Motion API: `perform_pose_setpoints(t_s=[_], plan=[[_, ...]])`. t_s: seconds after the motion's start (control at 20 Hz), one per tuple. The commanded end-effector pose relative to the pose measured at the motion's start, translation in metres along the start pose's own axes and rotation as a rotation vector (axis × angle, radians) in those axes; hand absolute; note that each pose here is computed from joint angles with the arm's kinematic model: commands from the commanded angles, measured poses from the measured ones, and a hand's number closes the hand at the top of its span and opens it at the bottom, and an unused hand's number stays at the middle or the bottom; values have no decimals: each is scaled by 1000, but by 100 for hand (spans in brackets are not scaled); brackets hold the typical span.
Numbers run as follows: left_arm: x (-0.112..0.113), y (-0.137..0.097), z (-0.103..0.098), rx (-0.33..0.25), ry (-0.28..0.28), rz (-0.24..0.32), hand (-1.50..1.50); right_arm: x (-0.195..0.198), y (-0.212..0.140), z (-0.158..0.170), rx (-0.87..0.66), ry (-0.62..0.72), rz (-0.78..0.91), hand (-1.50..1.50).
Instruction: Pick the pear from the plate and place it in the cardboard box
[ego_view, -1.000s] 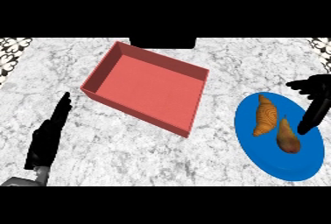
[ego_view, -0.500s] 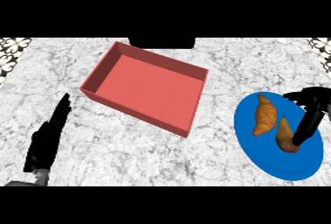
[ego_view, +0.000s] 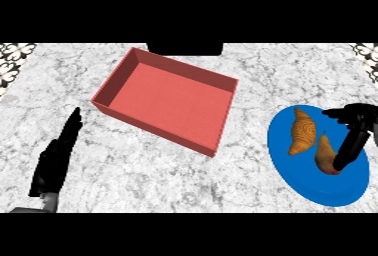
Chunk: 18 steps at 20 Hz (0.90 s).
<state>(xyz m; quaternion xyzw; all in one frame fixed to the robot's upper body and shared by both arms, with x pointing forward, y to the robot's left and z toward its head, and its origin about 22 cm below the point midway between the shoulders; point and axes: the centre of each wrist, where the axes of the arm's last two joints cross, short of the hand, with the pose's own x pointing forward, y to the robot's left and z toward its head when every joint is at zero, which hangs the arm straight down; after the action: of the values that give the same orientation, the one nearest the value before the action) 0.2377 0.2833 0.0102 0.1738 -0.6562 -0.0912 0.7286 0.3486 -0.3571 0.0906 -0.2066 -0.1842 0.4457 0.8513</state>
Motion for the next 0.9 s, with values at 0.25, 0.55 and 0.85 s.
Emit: perform_pose_setpoints(t_s=[0.25, 0.55, 0.85], plan=[[-8, -1, 12, -12, 2, 8, 0, 5, 5, -6, 12, 47, 0, -150], [4, -2, -1, 2, -1, -3, 0, 6, 14, -3, -7, 40, 7, -150], [-1, 10, -9, -3, -6, -5, 0, -7, 33, -31, 40, 32, 34, -150]])
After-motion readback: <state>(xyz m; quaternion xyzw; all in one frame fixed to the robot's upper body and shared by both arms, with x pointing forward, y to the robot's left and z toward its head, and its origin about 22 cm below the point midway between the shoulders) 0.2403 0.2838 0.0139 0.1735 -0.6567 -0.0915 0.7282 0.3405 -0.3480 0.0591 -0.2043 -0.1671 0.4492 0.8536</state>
